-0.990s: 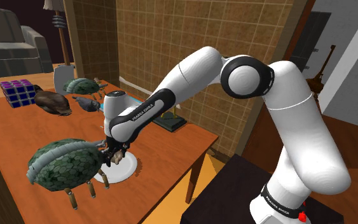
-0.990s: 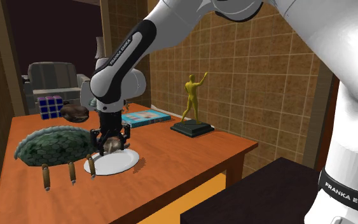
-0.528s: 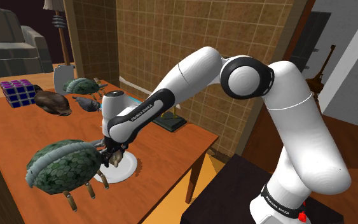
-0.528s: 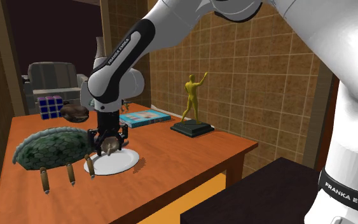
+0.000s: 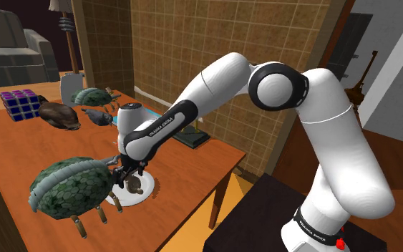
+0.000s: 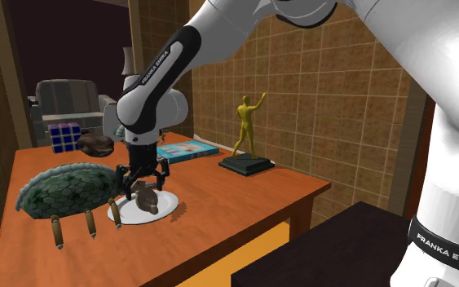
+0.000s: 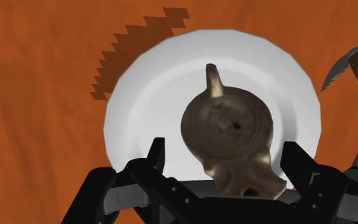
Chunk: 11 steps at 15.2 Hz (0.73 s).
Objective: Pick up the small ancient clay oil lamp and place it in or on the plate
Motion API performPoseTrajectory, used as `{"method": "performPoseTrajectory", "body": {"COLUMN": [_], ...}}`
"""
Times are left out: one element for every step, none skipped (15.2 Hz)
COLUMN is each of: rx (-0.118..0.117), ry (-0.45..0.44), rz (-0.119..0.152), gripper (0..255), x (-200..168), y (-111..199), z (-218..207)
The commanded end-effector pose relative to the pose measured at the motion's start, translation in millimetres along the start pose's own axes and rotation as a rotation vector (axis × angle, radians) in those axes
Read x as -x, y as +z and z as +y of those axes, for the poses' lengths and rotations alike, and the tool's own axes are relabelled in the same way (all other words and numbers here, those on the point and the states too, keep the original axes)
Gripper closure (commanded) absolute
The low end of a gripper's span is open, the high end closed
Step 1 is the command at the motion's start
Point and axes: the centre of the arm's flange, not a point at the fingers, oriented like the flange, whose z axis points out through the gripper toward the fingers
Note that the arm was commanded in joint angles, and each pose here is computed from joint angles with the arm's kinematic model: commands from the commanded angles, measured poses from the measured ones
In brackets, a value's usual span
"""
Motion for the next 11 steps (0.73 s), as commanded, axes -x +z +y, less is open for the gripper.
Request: {"method": "performPoseTrajectory", "body": {"rx": [0.003,0.003,0.003,0.003,0.003,0.003,0.003,0.003,0.003,0.003,0.003], "ry": [0.000,0.000,0.000,0.000,0.000,0.000,0.000,0.000,0.000,0.000,0.000], "rz": [-0.007,-0.007,-0.007,-0.007,-0.007,-0.007,-0.007,-0.007,-0.007,-0.007,-0.007], "gripper": [0,0,0,0,0,0,0,0,0,0,0], "x": [0,0,0,0,0,0,0,0,0,0,0], "y": [-17,-30,-40,-40,-40,-40,-40,-40,-40,-40,-40], "z": [0,0,0,0,0,0,0,0,0,0,0]}}
